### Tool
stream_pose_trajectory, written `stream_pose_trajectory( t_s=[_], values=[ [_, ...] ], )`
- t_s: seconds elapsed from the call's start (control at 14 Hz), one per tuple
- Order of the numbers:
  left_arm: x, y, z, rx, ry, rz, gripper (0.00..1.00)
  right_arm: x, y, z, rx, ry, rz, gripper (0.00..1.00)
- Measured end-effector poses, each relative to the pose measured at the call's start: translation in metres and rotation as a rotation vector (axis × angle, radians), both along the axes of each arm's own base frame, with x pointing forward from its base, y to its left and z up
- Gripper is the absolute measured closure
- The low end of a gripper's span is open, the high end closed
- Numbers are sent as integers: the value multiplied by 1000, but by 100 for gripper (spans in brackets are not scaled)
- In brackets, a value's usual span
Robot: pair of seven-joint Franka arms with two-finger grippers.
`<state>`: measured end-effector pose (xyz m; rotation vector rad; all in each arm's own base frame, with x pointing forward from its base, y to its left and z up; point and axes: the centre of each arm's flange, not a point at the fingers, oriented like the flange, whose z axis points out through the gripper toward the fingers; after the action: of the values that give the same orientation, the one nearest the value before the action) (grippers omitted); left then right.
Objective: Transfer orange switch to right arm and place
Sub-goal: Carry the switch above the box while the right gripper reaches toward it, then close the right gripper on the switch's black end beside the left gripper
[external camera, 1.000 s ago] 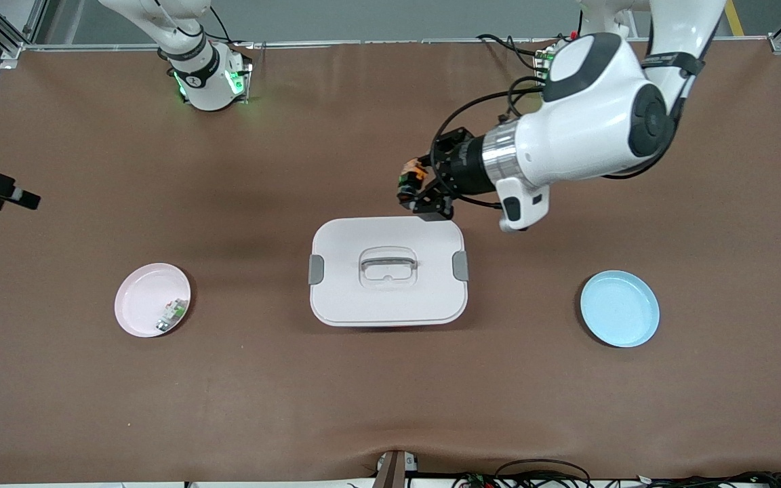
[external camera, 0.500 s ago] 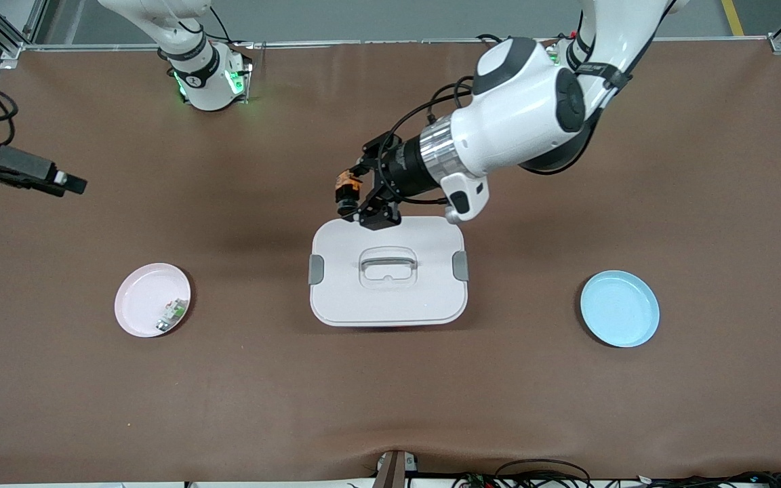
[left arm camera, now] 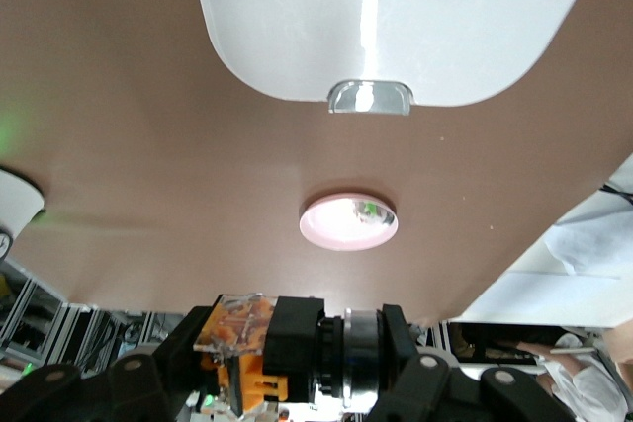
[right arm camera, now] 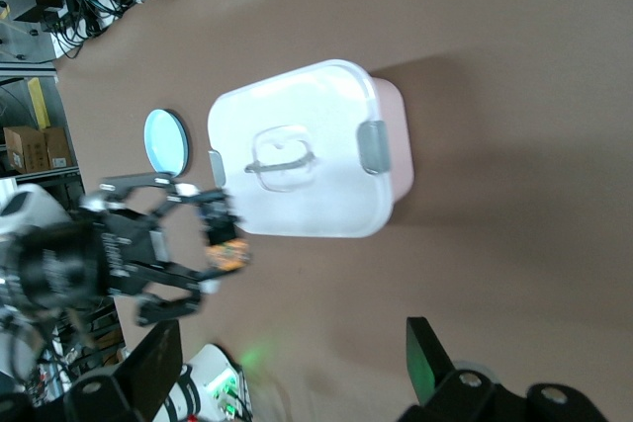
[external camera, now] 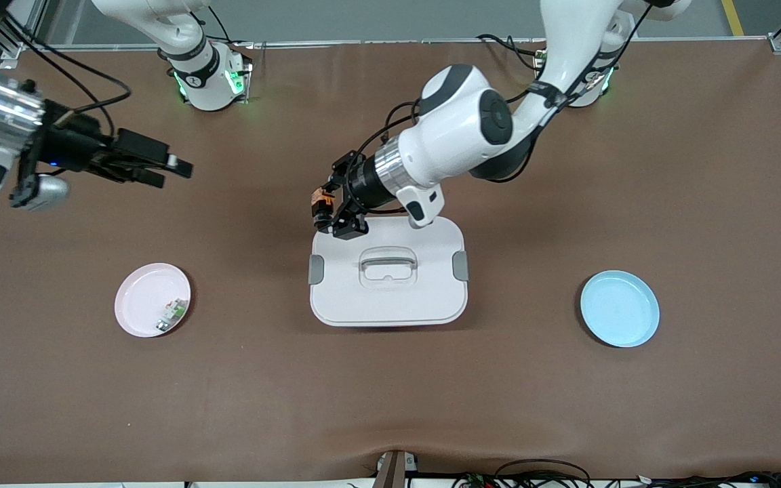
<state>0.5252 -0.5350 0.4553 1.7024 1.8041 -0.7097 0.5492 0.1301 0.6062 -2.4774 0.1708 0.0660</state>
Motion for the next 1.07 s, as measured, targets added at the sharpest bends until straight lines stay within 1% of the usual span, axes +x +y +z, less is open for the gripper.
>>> stream_pose_trajectory(
  t_s=[0.21,0.36,0.5,0.79,1.07],
  values=[
    [-9,-12,-8,10,6,4,26,3,25,-12,-16,-5,-13,0],
    [-6,-11,-4,5,2,9,26,11,28,-30,-22,-13,-43,0],
    [-5,-10,0,-1,-2,13,26,15,38,-60,-25,-23,-81,0],
    [-4,-9,4,-28,21,28,26,2,89,-99,33,-29,-112,0],
    [-2,-8,6,-31,19,30,26,-8,111,-104,38,-27,-84,0]
  ],
)
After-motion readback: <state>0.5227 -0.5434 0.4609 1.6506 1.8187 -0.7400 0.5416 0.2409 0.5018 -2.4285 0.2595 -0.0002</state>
